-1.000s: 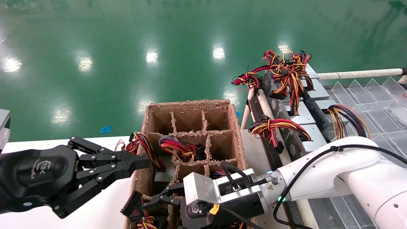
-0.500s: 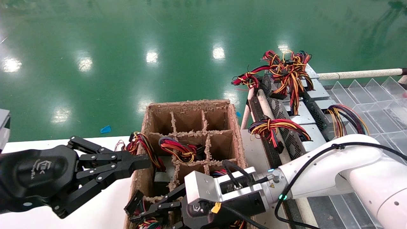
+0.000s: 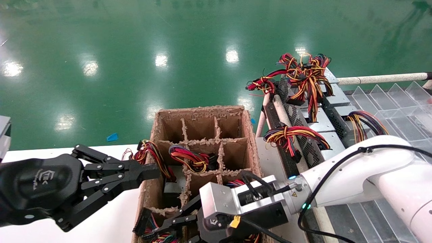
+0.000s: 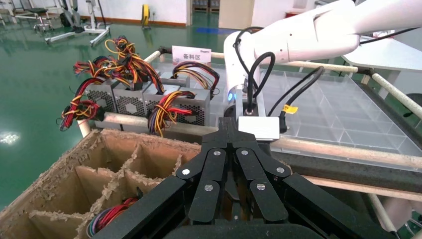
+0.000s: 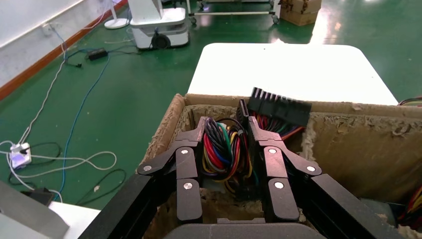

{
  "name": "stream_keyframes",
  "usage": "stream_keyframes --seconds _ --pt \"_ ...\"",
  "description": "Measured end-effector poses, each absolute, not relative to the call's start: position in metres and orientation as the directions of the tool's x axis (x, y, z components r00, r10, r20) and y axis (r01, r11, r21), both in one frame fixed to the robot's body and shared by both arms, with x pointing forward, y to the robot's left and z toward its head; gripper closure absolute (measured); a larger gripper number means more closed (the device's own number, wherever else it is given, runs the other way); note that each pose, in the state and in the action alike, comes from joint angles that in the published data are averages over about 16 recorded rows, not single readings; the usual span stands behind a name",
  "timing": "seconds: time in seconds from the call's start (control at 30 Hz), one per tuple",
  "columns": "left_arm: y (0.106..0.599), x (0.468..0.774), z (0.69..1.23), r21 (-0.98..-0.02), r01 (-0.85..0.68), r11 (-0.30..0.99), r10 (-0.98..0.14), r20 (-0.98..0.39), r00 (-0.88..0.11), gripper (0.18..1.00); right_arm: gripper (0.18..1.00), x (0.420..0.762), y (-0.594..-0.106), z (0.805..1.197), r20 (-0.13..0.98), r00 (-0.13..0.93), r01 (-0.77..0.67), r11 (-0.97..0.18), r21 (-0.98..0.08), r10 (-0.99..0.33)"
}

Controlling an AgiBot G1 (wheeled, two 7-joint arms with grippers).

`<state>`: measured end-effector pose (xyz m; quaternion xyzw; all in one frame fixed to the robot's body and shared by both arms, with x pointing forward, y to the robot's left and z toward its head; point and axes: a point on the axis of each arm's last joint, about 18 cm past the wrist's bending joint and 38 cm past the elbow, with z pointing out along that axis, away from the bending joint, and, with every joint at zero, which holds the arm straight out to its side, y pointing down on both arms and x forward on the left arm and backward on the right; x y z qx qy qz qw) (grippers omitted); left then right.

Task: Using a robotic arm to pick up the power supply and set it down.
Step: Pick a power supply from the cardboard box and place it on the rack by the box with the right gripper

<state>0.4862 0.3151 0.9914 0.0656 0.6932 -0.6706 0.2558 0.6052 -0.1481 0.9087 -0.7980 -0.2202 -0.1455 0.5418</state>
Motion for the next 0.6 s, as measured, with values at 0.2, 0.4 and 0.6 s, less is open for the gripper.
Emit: stream_keyframes --seconds 0.2,0.4,0.6 --pt "0.315 0.486 0.991 -0.896 0.434 0.092 -0.252 -0.443 -0.860 0.993 0.829 0.598 -0.149 0.927 0.493 0.847 0.531 -0.285 -0.798 0.199" --pt "0.315 0.486 0.991 -0.896 0.434 0.092 -0.252 -0.443 -0.860 0.993 0.832 0.587 -0.151 0.951 0.514 0.834 0.551 -0.232 -0.802 0.202" --pt "0.315 0.486 0.991 -0.896 0.434 0.092 -0.252 -0.443 -0.860 0.993 0.834 0.571 -0.157 0.974 0.527 0.824 0.562 -0.175 -0.809 0.207"
